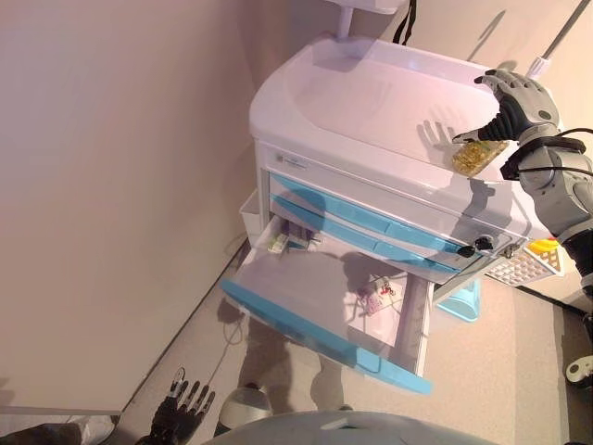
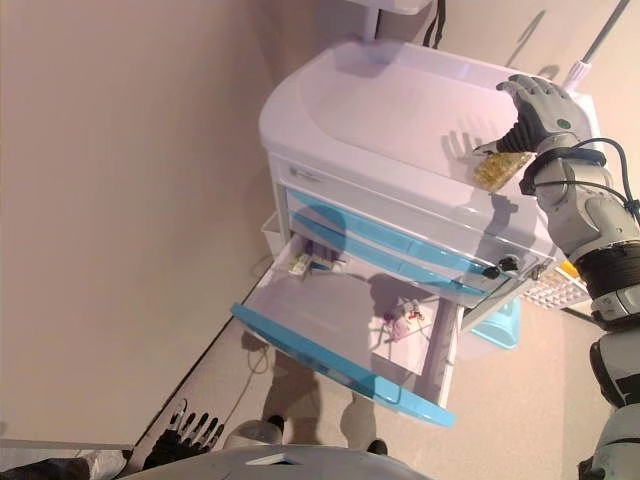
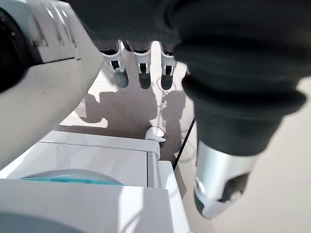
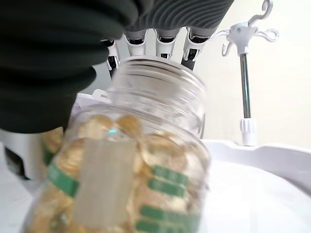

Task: Open the drawer and pick up the medicine

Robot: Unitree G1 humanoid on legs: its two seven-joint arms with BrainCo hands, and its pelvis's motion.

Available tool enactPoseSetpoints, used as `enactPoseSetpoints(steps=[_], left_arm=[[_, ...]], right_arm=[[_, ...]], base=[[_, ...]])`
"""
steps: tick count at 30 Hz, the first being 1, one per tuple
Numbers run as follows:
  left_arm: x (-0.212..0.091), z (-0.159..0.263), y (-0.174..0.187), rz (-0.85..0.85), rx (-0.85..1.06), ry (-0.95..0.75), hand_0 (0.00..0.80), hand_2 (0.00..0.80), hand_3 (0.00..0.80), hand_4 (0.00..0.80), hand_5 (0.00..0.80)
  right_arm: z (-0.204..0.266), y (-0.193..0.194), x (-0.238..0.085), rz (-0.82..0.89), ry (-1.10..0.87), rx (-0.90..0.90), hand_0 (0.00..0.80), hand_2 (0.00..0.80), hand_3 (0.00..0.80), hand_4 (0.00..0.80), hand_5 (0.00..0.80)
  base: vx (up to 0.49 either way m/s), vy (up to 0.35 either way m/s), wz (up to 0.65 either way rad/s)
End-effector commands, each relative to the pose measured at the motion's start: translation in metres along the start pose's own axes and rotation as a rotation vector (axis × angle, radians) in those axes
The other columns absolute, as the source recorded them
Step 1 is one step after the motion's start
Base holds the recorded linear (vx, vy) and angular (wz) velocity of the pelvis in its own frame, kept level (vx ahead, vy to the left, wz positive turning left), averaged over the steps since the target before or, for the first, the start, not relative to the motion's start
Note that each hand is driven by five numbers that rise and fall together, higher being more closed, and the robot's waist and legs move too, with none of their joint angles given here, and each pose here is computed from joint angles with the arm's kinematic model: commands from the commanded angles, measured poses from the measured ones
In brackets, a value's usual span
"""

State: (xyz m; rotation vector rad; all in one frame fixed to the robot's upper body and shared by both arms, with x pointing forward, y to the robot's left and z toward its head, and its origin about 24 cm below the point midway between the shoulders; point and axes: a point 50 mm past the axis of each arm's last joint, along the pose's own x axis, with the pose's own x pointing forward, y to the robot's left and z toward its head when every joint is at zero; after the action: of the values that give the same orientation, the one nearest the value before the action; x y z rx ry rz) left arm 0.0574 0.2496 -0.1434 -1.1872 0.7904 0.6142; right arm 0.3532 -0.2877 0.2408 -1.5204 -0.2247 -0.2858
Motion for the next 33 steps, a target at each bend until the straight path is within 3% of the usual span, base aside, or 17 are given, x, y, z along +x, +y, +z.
enactPoseSetpoints(steps=[1,22,28,33], left_arm=[[-0.003,0.004,0.000,-0.013,0.020,0.007,0.000,0.000,0.000,0.000,0.000],[0.002,0.000,-0.007,-0.054,0.036,0.022,0.000,0.000,0.000,0.000,0.000],[0.005,0.001,-0.017,-0.100,0.161,0.031,0.000,0.000,0.000,0.000,0.000],[0.008,0.005,-0.028,-0.142,0.402,0.049,0.000,0.000,0.000,0.000,0.000]], right_arm=[[0.003,-0.058,0.012,-0.175,-0.033,-0.068,0.000,0.000,0.000,0.000,0.000],[0.023,-0.128,0.017,-0.415,-0.078,0.001,0.000,0.000,0.000,0.000,0.000],[0.027,-0.148,0.010,-0.494,-0.104,0.076,0.000,0.000,0.000,0.000,0.000],[0.026,-0.157,-0.001,-0.503,-0.122,0.193,0.000,0.000,0.000,0.000,0.000]], base=[[0.000,0.000,0.00],[-0.006,0.003,-0.01],[-0.036,0.008,-0.07],[-0.047,0.003,-0.06]])
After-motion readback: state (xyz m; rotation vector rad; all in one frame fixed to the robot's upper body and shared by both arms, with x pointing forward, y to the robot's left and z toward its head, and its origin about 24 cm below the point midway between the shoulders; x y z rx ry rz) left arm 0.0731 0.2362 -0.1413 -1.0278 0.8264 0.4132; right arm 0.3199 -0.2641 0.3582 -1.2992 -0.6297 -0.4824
